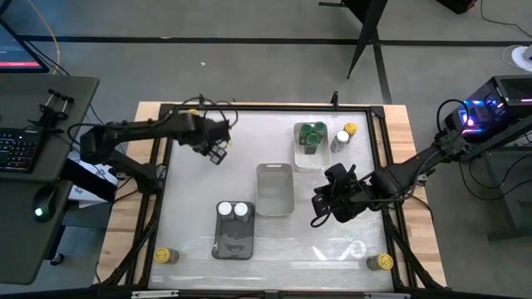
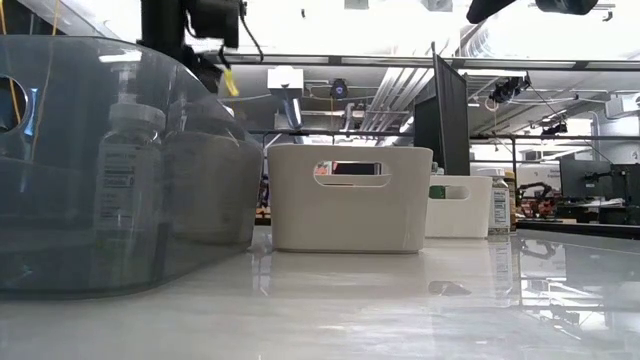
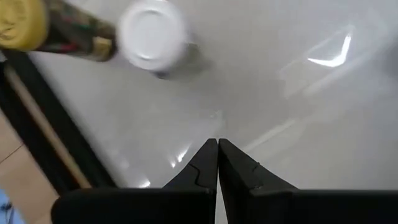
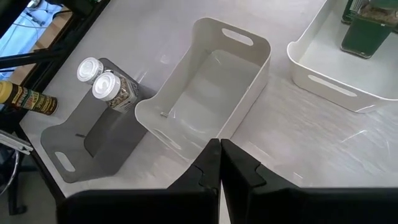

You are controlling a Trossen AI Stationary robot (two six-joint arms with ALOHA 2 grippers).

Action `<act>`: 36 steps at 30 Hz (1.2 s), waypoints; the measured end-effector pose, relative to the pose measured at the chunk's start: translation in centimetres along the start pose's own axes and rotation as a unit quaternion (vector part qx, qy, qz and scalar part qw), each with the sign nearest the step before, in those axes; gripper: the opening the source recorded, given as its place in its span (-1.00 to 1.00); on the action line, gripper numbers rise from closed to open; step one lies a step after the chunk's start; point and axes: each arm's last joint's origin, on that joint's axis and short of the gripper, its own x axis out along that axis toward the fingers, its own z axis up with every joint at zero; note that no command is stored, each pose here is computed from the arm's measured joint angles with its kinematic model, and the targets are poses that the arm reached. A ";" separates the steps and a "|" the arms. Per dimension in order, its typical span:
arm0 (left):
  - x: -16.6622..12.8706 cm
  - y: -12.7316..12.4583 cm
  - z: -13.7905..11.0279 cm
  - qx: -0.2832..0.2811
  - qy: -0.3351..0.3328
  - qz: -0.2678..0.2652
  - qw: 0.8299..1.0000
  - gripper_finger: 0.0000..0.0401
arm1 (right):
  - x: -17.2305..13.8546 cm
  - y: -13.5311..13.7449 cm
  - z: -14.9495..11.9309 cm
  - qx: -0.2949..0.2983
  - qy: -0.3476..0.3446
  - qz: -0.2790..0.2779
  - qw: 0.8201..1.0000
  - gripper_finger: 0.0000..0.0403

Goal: Sort spices by type
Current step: Put the white seasoning bottle into the black bin

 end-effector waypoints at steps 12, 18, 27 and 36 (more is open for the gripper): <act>-6.2 3.9 2.2 0.135 -0.125 -0.044 0.982 -0.94 | 0.0 0.0 0.1 -0.005 -0.012 -0.003 1.000 -1.00; -4.9 5.7 6.0 0.291 -0.080 -0.006 0.953 -0.53 | 0.0 0.1 0.0 0.000 0.002 0.006 1.000 -1.00; -0.3 5.0 9.1 0.387 0.055 0.035 0.920 0.31 | 0.0 0.5 -0.2 0.007 0.053 0.030 0.998 -1.00; -2.3 4.6 9.4 0.403 0.001 -0.093 0.910 0.62 | -0.1 0.5 -0.4 -0.075 0.085 0.045 0.993 -1.00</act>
